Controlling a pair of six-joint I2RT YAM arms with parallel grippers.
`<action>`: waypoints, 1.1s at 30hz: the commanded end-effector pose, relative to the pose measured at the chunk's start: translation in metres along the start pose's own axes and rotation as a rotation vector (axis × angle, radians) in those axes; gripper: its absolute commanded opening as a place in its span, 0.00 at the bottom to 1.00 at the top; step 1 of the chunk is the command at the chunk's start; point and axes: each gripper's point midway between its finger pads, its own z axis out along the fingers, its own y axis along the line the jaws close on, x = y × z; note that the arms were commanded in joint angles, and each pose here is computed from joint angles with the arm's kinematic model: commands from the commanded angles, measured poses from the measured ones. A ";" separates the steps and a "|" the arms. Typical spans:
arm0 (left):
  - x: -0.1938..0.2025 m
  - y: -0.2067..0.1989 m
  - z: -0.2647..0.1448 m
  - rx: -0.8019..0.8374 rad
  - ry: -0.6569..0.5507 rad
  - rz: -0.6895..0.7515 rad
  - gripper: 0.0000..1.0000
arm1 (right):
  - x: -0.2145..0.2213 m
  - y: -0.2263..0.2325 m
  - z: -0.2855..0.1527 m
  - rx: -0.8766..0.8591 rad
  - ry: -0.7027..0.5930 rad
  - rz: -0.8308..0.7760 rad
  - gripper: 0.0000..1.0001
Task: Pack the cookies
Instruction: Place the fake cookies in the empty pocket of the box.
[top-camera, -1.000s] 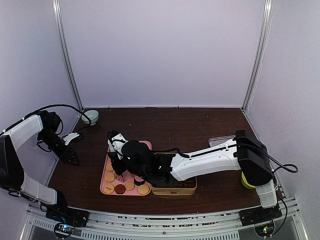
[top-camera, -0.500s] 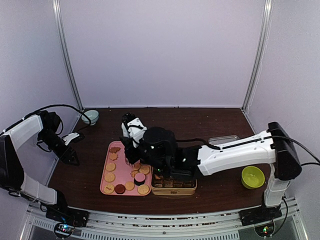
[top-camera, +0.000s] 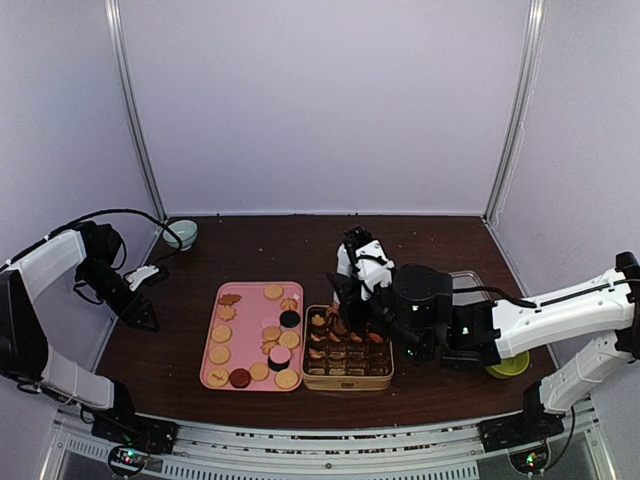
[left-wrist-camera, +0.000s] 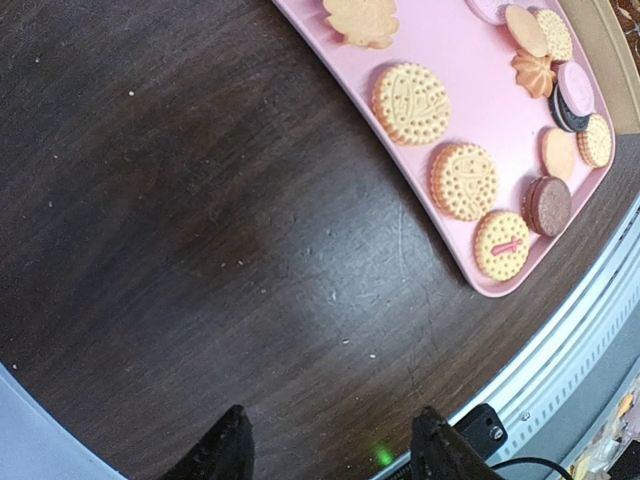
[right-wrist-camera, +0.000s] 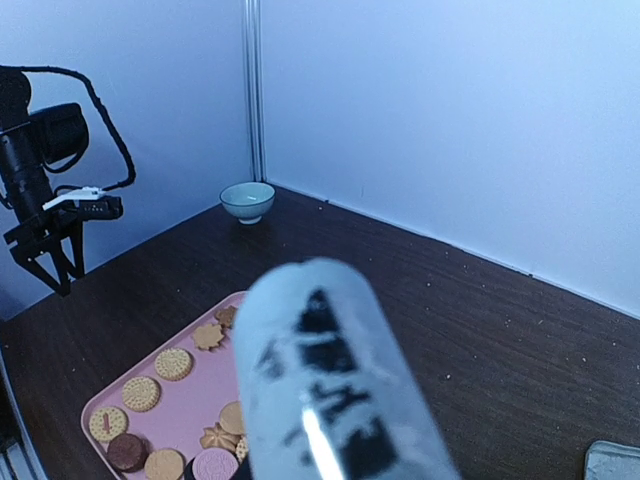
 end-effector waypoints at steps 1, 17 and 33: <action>-0.005 0.004 0.000 -0.005 -0.022 0.003 0.56 | -0.001 -0.002 -0.006 -0.012 -0.003 0.078 0.01; -0.011 0.009 -0.009 -0.052 -0.053 0.004 0.59 | 0.023 0.008 0.007 -0.004 0.056 0.040 0.04; -0.012 0.016 -0.015 -0.119 -0.069 -0.008 0.98 | 0.015 0.009 0.008 -0.003 0.045 0.036 0.27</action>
